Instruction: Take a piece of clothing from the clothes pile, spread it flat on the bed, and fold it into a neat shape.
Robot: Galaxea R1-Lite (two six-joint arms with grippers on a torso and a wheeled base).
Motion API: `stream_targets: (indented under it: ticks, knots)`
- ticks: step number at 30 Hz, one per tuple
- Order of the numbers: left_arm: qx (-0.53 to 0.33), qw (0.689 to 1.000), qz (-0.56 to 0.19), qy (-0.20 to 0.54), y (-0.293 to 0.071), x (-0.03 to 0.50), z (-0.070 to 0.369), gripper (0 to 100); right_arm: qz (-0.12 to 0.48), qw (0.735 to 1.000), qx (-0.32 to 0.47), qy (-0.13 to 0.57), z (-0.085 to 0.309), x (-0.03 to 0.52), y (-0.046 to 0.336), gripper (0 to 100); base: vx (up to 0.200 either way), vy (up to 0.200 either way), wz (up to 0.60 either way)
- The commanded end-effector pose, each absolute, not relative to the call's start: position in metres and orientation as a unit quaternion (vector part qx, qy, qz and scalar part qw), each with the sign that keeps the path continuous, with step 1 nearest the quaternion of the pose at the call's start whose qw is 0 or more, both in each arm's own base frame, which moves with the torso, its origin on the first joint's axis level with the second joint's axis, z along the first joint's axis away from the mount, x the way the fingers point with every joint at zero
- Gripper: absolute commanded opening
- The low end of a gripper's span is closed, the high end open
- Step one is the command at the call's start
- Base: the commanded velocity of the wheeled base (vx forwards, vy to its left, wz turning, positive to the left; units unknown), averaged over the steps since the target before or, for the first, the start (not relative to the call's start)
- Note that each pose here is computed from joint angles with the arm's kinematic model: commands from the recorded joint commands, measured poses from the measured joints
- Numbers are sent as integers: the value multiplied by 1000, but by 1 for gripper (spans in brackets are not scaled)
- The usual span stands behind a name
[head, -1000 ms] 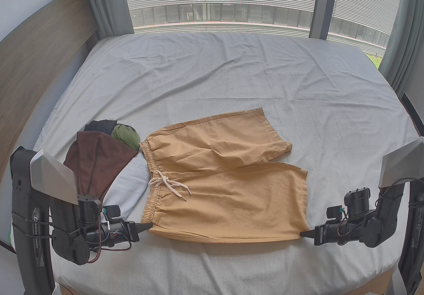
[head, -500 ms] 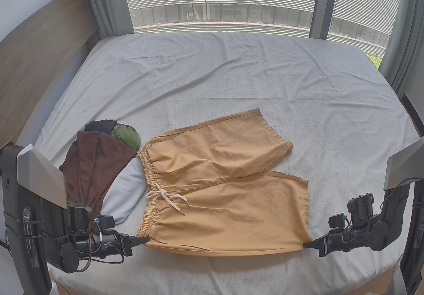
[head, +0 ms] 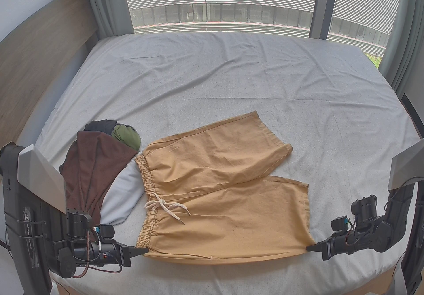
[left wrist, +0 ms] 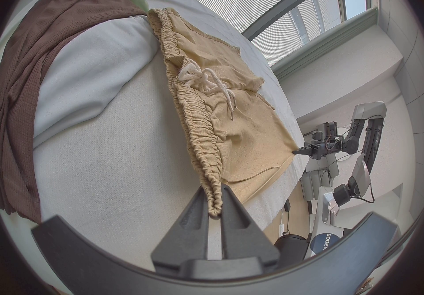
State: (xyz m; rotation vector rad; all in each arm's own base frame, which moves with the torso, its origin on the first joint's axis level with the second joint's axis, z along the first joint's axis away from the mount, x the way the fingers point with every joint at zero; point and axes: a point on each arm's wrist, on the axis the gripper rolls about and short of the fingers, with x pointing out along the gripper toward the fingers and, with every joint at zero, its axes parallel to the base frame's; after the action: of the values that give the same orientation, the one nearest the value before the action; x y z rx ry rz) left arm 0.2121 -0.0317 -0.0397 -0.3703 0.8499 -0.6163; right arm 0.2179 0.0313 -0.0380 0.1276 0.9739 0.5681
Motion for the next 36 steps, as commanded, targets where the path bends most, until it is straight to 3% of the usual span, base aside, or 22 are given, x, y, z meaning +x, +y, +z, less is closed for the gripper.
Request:
stream_targets:
  ticks: [1,15,30,36]
  knots:
    - [-171,854,-293,394,-32,219,-42,0,269,853,58,444,-35,224,32,0,0,0,0]
    - [-192,895,-300,268,-41,265,3,0,244,918,59,307,12,272,35,0,0,0,0]
    - [-191,910,-287,229,-41,282,13,0,249,935,53,248,49,300,40,0,0,0,0]
    - [-195,912,-285,221,-41,282,18,0,249,929,77,263,77,295,42,0,0,0,0]
